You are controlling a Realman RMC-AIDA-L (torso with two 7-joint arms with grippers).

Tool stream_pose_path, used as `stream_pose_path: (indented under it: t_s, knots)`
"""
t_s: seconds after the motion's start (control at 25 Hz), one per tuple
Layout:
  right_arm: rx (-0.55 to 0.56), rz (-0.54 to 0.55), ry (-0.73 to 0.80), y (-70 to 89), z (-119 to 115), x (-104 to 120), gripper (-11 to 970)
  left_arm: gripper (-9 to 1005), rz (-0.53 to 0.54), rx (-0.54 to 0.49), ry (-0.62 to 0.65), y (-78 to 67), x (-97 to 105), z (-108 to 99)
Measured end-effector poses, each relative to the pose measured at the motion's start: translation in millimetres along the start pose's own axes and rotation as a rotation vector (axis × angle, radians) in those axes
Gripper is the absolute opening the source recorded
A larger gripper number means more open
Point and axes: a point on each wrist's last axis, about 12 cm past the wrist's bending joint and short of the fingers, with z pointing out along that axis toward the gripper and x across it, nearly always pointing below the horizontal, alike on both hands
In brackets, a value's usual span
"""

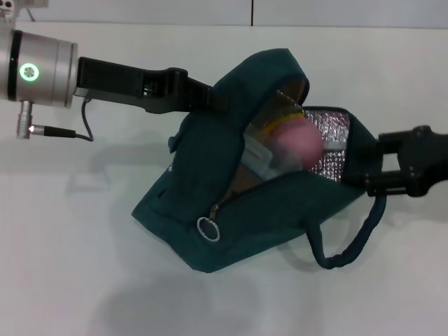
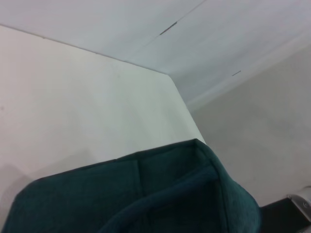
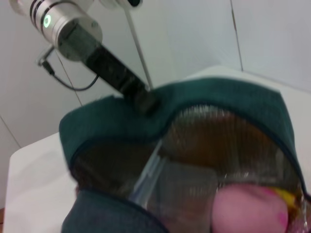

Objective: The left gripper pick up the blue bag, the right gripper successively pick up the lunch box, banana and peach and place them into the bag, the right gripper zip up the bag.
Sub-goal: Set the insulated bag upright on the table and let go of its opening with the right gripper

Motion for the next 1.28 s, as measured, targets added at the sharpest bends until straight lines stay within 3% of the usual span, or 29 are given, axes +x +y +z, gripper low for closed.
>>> stream_pose_path:
  t_s: [0.16,0.44,0.68,0.88,1.08,1.28]
  knots:
    - [0.010,0.005,-0.013,2.0,-5.3,9.5,638,58,-0.005,-0.002,-0.002,1.0,1.0,-0.4]
    - [0.033,-0.103,-0.353,8.5,-51.1,-4.7,638,58,-0.010,-0.003,-0.003,1.9,1.9,-1.0]
    - [0.030,-0.072,-0.283,8.5,-68.3,10.8,638,58,-0.011,-0.007,-0.007,2.6,1.8,-1.1]
    - [-0.012,0.031,-0.145,5.2,-41.9,36.6,638,58,-0.008,-0.008,-0.009,1.8,-0.1,-0.3]
    - [-0.027,0.046,-0.124,-3.7,-16.7,35.6,639,58,-0.008,-0.009,-0.010,1.9,-0.2,-0.2]
    - [0.054,0.052,-0.095,-24.6,11.3,25.9,639,58,-0.010,-0.009,-0.010,2.0,0.0,-0.5]
